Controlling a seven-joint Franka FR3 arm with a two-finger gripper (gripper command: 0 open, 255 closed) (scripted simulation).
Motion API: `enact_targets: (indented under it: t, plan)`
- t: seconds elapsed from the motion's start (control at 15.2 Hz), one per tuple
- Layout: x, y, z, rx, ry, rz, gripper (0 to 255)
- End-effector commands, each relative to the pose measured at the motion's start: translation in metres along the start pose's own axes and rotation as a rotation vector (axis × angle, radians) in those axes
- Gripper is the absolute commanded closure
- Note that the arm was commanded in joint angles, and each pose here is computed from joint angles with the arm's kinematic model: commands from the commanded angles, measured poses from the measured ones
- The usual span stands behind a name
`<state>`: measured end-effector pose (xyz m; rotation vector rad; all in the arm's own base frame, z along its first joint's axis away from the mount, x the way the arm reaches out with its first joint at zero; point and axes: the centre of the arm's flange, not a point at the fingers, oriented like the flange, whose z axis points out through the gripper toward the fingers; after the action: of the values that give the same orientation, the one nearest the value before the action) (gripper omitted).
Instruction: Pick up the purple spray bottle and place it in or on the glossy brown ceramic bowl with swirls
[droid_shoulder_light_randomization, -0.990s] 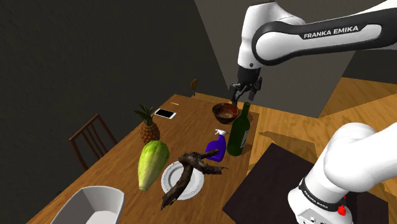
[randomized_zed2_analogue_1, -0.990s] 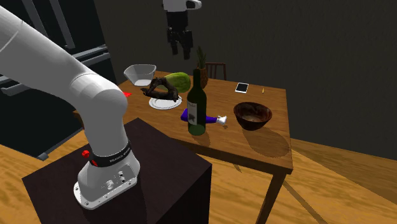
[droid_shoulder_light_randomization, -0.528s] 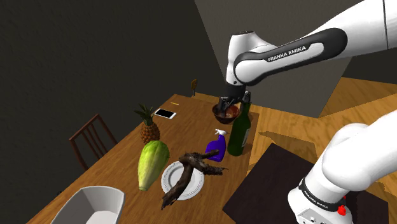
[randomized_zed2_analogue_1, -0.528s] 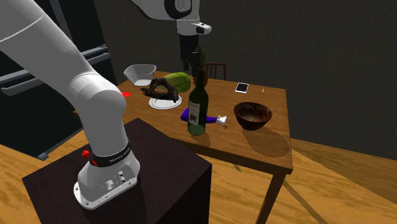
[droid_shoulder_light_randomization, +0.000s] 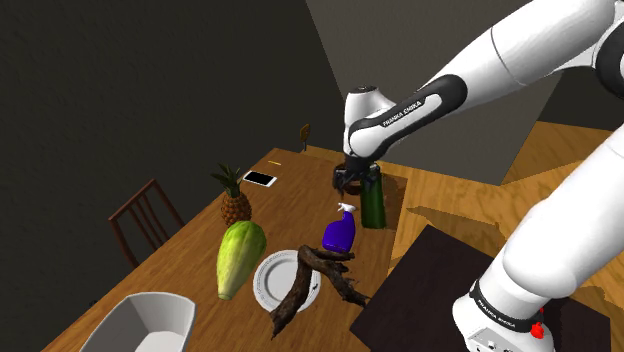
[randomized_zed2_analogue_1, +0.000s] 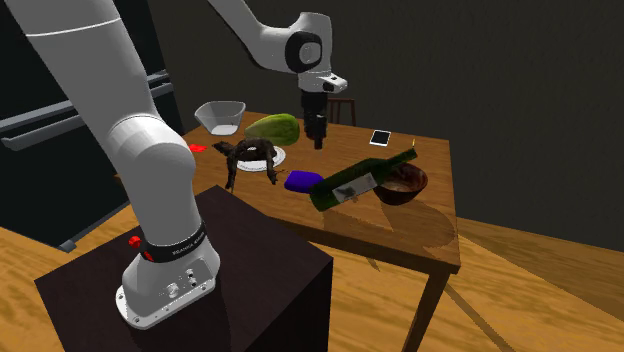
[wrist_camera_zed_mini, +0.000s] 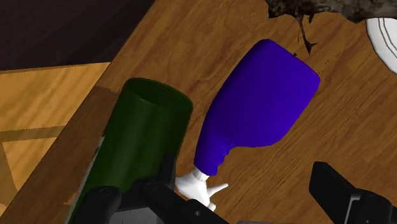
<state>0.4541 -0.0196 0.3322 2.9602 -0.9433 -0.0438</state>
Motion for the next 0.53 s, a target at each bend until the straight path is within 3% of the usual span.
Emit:
enact_targets:
  t: [0.0,0.46]
  plan:
    - [0.010,-0.002,0.026,-0.004,-0.013,0.049,0]
    - [0.052,-0.003,0.111,-0.012,-0.041,0.213,0]
